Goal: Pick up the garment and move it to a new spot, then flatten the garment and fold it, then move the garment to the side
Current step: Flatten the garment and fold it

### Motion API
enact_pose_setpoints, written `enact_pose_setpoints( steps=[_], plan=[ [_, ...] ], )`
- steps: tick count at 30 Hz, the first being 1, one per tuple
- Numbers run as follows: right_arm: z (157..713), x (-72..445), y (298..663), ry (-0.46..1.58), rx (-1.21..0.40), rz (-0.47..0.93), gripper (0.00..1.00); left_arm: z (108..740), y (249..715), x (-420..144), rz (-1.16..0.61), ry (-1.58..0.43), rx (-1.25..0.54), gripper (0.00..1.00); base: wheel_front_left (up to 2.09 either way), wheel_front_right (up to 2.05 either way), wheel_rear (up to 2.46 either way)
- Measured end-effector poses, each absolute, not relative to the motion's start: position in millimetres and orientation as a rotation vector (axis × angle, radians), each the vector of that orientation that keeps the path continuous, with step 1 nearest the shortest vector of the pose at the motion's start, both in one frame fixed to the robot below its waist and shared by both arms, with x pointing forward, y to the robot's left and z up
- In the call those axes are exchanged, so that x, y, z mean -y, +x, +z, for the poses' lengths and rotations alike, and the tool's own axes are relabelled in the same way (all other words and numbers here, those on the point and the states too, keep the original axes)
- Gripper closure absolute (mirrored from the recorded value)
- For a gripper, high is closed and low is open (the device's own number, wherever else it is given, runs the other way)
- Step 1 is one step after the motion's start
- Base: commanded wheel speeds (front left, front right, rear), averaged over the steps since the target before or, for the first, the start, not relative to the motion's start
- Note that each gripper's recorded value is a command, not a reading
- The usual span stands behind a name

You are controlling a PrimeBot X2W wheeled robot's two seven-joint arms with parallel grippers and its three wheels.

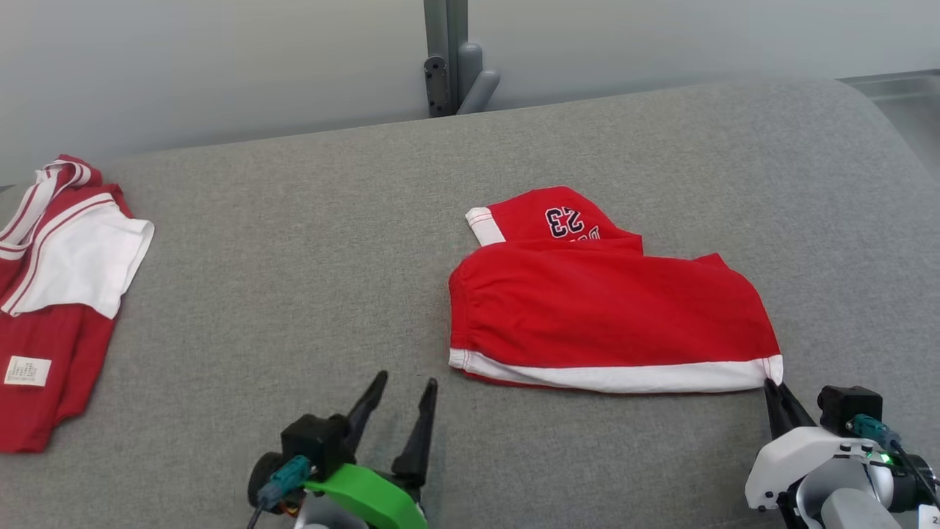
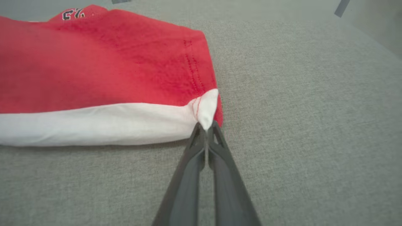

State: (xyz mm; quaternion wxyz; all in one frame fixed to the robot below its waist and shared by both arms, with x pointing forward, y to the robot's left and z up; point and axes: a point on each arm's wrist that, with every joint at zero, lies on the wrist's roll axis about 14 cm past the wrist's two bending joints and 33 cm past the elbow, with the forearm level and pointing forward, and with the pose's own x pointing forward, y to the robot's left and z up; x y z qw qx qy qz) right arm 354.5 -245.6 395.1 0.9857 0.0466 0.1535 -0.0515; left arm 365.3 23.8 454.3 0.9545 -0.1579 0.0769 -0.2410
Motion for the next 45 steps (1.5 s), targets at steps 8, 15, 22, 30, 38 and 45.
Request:
enact_pose_setpoints(
  steps=[8,15,22,30,38,45],
  plan=[
    [395.4,259.2,351.7,0.060,-0.315,-0.130,1.00,427.0,360.0,10.6,-0.655,-0.291,-0.321,0.00,0.00,0.00,0.00],
    [397.0,257.3,354.1,0.058,-0.311,-0.126,1.00,416.6,360.1,29.0,-0.772,-0.191,-0.376,0.00,0.00,0.00,0.00],
    [400.2,257.2,353.0,0.056,-0.303,-0.126,1.00,404.5,366.3,33.9,-0.803,-0.136,-0.409,0.00,0.00,0.00,0.00],
    [398.6,263.9,348.3,0.069,-0.308,-0.146,1.00,398.3,370.0,48.6,-0.844,-0.119,-0.432,1.00,0.00,0.00,0.00],
    [412.3,267.2,349.1,0.083,-0.260,-0.153,1.00,408.7,360.3,59.4,-0.889,-0.146,-0.428,1.00,0.00,0.00,0.00],
    [473.3,274.7,373.7,0.182,-0.079,-0.152,1.00,488.9,385.4,62.5,-0.911,-0.276,-0.260,1.00,0.00,0.00,0.00]
  ],
)
